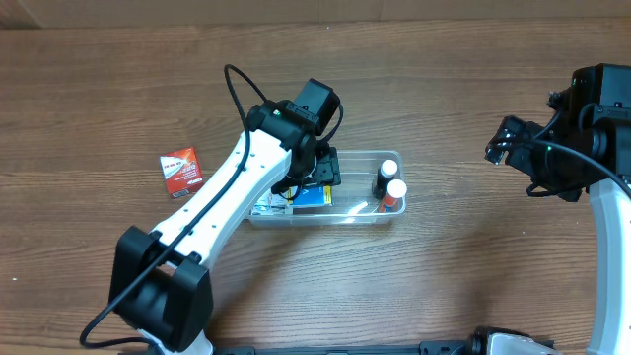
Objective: Pack container
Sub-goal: 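Lower the blue box into the container beside the white box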
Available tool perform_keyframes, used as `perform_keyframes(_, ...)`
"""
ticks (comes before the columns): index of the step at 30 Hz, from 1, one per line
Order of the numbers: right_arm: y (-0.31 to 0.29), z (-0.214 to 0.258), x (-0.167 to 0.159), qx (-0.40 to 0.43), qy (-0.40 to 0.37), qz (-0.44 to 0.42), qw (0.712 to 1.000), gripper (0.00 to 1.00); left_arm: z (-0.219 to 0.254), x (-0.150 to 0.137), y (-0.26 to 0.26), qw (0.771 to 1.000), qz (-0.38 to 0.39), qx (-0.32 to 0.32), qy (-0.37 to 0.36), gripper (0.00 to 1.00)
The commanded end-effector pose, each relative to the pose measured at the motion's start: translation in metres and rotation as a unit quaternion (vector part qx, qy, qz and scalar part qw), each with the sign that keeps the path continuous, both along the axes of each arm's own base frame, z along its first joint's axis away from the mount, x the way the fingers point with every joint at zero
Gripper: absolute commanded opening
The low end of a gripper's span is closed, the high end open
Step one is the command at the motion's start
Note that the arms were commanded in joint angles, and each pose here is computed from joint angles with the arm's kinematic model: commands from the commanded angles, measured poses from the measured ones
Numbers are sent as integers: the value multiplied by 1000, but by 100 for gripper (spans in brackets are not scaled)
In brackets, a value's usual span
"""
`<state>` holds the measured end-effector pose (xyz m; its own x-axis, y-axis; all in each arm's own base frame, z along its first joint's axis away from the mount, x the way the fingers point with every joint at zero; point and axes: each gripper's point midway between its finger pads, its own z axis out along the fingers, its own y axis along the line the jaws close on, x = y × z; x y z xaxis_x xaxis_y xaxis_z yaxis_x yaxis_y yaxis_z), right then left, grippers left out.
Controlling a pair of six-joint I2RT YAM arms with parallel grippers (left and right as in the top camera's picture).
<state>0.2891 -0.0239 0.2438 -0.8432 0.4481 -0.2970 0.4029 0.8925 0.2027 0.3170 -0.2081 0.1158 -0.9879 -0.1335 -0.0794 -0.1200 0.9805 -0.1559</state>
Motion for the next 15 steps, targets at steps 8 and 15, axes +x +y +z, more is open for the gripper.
perform_keyframes(8, 1, 2, -1, 2, -6, 3, 1000, 100, -15, -2, 0, 1000, 9, 15, 26, 69)
perform_keyframes(15, 1, 2, -1, 2, -5, 3, 1000, 100, -15, -3, 1, 999, 9, 15, 27, 100)
